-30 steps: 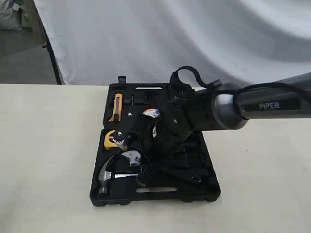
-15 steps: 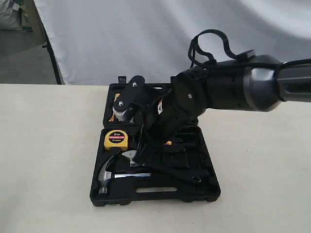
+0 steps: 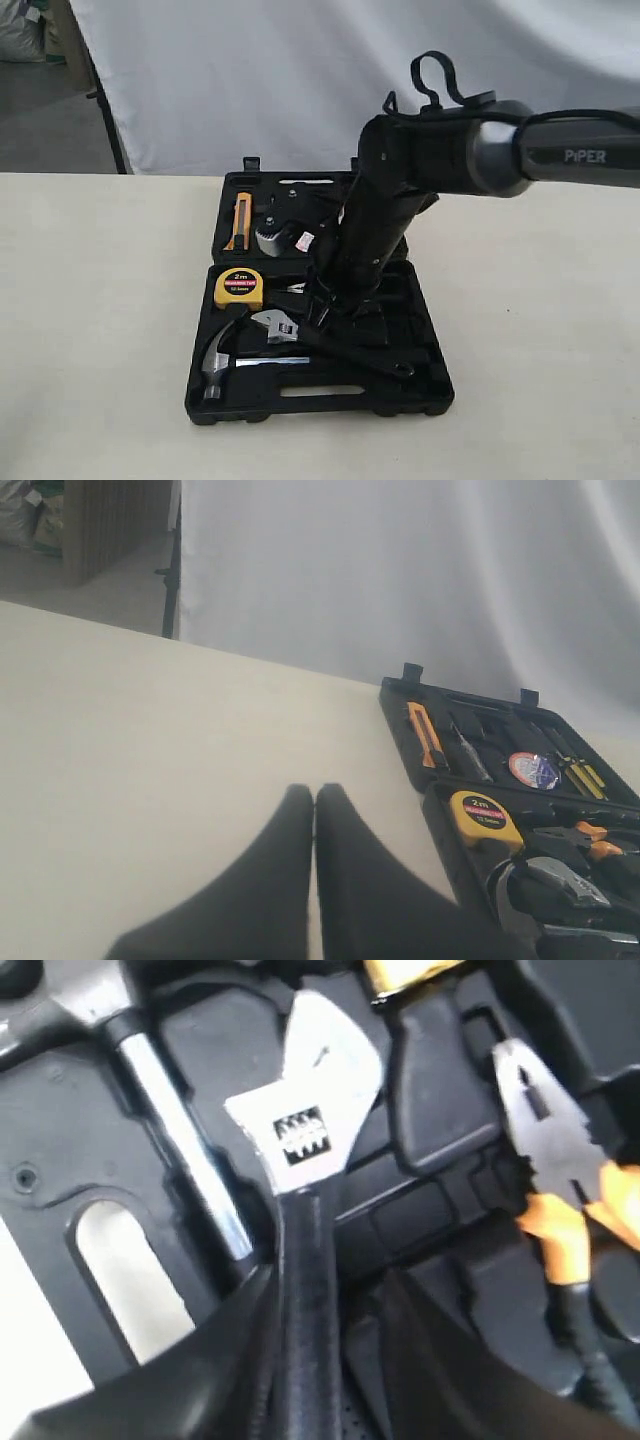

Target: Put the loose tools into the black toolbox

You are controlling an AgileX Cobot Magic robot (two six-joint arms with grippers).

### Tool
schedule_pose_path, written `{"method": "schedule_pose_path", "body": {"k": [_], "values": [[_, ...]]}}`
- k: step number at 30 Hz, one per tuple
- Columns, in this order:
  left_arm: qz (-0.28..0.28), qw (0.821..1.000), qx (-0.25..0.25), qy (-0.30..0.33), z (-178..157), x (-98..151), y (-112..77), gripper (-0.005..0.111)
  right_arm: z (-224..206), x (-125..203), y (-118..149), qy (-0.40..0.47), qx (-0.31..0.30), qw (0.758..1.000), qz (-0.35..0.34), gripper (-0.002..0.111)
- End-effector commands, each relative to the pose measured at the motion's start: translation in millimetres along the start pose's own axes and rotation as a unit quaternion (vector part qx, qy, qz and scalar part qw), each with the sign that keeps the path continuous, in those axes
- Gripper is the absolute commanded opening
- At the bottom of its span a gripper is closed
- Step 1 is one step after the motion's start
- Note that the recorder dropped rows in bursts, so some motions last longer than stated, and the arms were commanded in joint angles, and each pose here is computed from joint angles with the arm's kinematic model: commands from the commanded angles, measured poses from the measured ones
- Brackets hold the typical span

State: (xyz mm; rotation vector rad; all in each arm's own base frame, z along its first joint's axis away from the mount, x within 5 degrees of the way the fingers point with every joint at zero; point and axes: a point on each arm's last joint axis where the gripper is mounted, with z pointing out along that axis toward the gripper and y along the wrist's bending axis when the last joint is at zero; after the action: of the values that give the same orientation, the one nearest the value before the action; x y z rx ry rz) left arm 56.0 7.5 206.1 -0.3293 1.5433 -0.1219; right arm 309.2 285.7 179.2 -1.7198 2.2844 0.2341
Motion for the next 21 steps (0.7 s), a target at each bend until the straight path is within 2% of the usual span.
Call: {"method": "schedule_pose_path", "body": {"k": [1, 5, 7, 18, 21], "values": [[0.000, 1.000, -0.010, -0.010, 0, -2, 0.9, 0.001, 9, -2, -6, 0.018, -0.013, 1.000, -0.001, 0.046], [0.000, 1.000, -0.010, -0.010, 0, -2, 0.9, 0.001, 19, -2, -7, 0.032, -0.024, 0.999, -0.002, 0.062], [0.000, 1.000, -0.010, -0.010, 0, -2, 0.9, 0.001, 22, -3, -8, 0.033, -0.025, 0.999, -0.003, 0.066], [0.000, 1.000, -0.010, -0.010, 0, -2, 0.9, 0.001, 46, 4, -15, 0.054, -0.029, 0.998, -0.023, 0.064], [0.000, 1.000, -0.010, -0.010, 0, -2, 0.9, 0.001, 45, 4, -15, 0.053, -0.029, 0.998, -0.033, 0.048]]}}
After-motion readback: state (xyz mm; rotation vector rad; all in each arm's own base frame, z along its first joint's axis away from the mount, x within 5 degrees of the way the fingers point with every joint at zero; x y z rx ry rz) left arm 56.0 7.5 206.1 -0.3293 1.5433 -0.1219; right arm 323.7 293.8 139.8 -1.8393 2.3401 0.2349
